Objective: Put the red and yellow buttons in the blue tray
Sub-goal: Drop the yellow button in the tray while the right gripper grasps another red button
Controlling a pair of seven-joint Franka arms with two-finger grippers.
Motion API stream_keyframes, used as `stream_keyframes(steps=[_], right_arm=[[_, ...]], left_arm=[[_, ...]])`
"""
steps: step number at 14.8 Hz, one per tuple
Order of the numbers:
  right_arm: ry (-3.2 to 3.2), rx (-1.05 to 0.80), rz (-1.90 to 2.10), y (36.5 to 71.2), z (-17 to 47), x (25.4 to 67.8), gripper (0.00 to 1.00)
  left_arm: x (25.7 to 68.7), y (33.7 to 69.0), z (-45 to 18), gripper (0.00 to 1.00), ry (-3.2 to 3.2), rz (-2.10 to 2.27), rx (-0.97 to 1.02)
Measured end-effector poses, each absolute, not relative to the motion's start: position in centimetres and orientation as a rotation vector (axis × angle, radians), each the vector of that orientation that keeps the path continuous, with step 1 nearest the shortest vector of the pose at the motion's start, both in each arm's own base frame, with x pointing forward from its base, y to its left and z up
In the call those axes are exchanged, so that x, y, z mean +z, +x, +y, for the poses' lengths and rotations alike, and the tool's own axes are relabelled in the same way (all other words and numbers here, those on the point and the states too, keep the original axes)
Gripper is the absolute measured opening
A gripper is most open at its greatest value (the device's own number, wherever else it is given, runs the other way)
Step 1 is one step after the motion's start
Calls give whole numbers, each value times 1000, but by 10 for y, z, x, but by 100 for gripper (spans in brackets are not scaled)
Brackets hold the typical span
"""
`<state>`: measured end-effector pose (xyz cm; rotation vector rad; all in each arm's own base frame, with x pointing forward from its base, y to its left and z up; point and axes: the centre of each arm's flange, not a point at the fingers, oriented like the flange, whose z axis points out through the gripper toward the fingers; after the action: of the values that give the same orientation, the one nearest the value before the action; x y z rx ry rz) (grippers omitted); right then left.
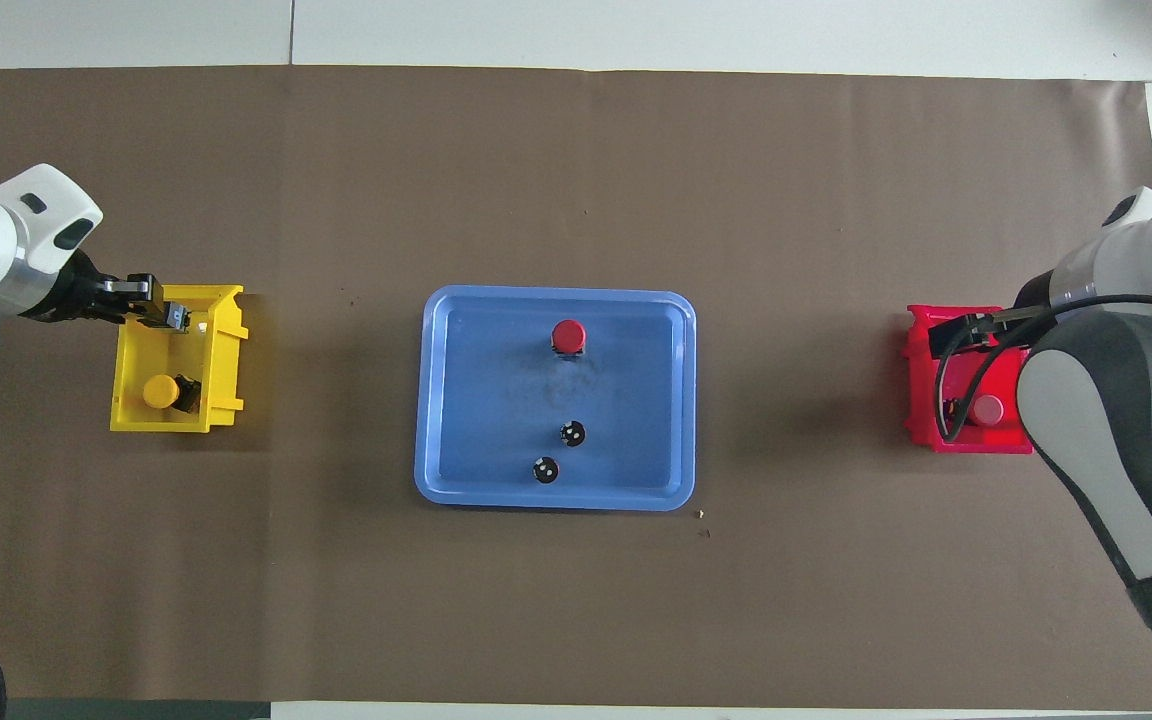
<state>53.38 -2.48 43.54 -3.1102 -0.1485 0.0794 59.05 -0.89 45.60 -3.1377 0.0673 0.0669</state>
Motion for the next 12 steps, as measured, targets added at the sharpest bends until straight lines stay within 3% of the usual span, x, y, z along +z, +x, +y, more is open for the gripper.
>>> stream_keyframes(steps=[2,4,9,12], right_arm=[[-3108,43,-170,519,-40,414,93],[-3108,10,-188,506,-51,398,87],[-3111,-30,-210,495,-54,378,77],[-3111,-38,-245,487,-56,363,74]], left_arm=[[509,591,-10,41,-3127,72,68],[523,588,-34,41,-3127,11,57],[475,546,-225,41,-3126,-175,0],[454,515,-290,41,-3131,-200,-17]])
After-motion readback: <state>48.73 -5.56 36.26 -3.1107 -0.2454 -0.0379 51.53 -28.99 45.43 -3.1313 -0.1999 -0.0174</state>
